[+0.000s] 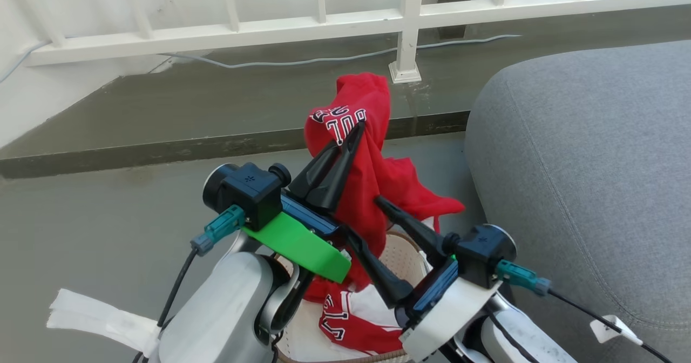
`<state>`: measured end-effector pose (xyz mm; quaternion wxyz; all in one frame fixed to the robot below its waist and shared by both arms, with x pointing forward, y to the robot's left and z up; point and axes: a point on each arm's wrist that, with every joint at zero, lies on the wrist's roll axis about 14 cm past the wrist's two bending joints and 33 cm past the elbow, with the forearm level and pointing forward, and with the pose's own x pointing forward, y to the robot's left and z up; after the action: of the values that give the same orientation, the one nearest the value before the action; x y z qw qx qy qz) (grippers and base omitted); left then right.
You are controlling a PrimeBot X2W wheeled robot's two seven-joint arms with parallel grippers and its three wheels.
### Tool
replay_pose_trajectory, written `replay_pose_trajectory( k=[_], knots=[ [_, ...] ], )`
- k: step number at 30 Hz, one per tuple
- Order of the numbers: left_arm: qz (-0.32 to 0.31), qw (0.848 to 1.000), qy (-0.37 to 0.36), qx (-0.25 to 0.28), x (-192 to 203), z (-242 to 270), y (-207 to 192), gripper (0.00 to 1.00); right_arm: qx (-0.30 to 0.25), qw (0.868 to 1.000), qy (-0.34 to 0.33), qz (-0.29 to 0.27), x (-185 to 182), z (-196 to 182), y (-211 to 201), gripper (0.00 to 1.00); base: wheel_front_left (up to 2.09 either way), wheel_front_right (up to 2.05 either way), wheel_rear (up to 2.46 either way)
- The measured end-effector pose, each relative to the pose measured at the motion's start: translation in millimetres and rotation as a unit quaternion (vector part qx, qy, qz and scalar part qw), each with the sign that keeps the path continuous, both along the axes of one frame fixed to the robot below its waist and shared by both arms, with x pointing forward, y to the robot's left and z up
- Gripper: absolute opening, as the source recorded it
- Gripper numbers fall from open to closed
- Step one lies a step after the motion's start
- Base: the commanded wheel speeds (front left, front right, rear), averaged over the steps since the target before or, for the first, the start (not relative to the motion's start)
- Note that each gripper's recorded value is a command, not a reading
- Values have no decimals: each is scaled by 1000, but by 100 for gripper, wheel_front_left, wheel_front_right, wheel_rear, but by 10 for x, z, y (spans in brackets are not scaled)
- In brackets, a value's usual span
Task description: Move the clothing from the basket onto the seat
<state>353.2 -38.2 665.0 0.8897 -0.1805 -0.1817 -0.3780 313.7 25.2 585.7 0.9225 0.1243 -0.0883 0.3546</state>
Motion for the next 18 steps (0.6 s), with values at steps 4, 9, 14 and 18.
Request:
replay_pose_trajectory(
  k=[4, 9, 14, 18],
  knots=[
    [-4, 1000, -3, 0, -28, 23, -12, 0, -21, 999, 26, 5, 13, -173, 34, 100, 0, 0, 0],
    [-12, 1000, -3, 5, -73, 8, -53, 0, -33, 999, 34, 6, 82, -252, 46, 100, 0, 0, 0],
    [-14, 1000, -3, 6, -91, 8, -57, 0, -44, 998, 40, 10, 151, -295, 69, 0, 0, 0, 0],
    [-15, 1000, -2, 8, -98, 5, -58, 0, -46, 998, 44, 13, 168, -326, 87, 0, 0, 0, 0]
  ],
)
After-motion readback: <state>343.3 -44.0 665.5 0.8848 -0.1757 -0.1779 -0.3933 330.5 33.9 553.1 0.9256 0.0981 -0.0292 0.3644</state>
